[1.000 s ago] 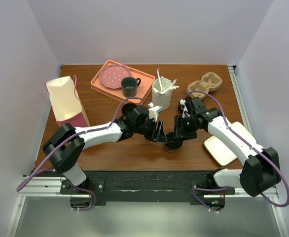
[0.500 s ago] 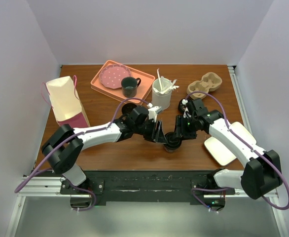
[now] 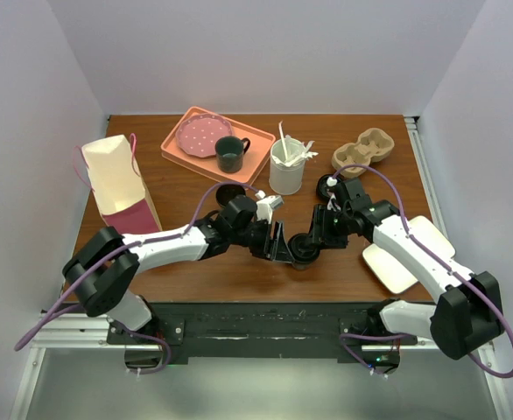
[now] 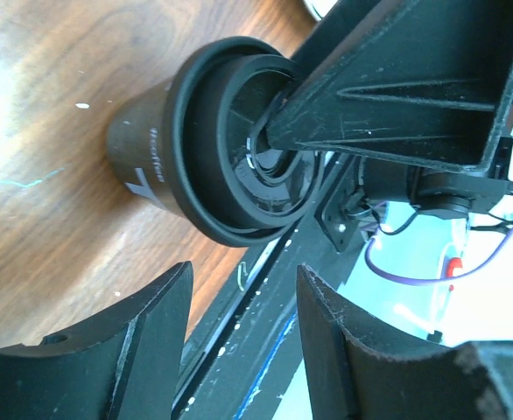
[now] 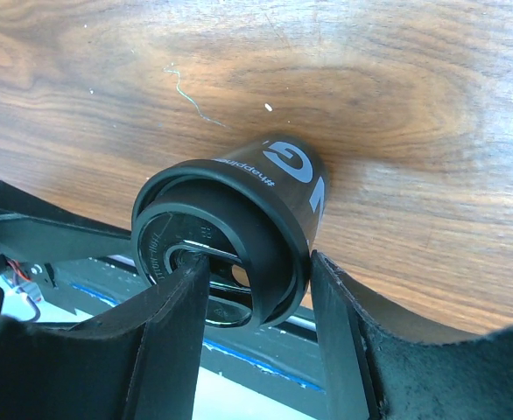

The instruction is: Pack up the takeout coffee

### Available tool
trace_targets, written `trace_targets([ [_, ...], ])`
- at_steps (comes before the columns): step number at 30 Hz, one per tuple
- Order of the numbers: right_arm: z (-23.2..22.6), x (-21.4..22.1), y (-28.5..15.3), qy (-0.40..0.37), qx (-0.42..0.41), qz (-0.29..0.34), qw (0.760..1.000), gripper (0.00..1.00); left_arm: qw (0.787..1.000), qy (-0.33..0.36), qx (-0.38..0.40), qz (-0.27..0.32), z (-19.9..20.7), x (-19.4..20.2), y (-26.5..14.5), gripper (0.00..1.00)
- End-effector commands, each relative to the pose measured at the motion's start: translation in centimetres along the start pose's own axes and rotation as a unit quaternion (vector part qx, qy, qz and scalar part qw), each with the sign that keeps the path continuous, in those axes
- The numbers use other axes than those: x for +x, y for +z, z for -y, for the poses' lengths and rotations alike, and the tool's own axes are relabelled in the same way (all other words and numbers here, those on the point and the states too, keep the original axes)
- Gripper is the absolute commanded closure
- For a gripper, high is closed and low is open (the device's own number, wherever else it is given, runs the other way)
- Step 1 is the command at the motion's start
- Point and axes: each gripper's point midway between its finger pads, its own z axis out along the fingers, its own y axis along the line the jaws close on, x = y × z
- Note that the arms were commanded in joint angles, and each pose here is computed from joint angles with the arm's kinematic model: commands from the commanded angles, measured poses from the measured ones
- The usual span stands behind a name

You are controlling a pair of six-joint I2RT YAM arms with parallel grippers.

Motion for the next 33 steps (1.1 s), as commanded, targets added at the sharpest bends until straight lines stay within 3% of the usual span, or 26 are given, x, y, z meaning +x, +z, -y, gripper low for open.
trace_targets([
  [1,2.4,1.6,0.8,0.009,0.048,-0.019,0.999,0.49,0.999,0.0,0.041,0.0,1.6,-0.2,1.0,0.46],
  [23,2.7,2.1,1.2,0.006,0.05,-0.026,0.998,0.5,0.999,0.015,0.034,0.017,1.4,-1.0,1.6,0.47],
  [33,2.7,2.1,1.4,0.007,0.05,-0.028,0.998,0.51,0.998,-0.021,0.06,0.014,1.4,-0.8,1.6,0.48],
])
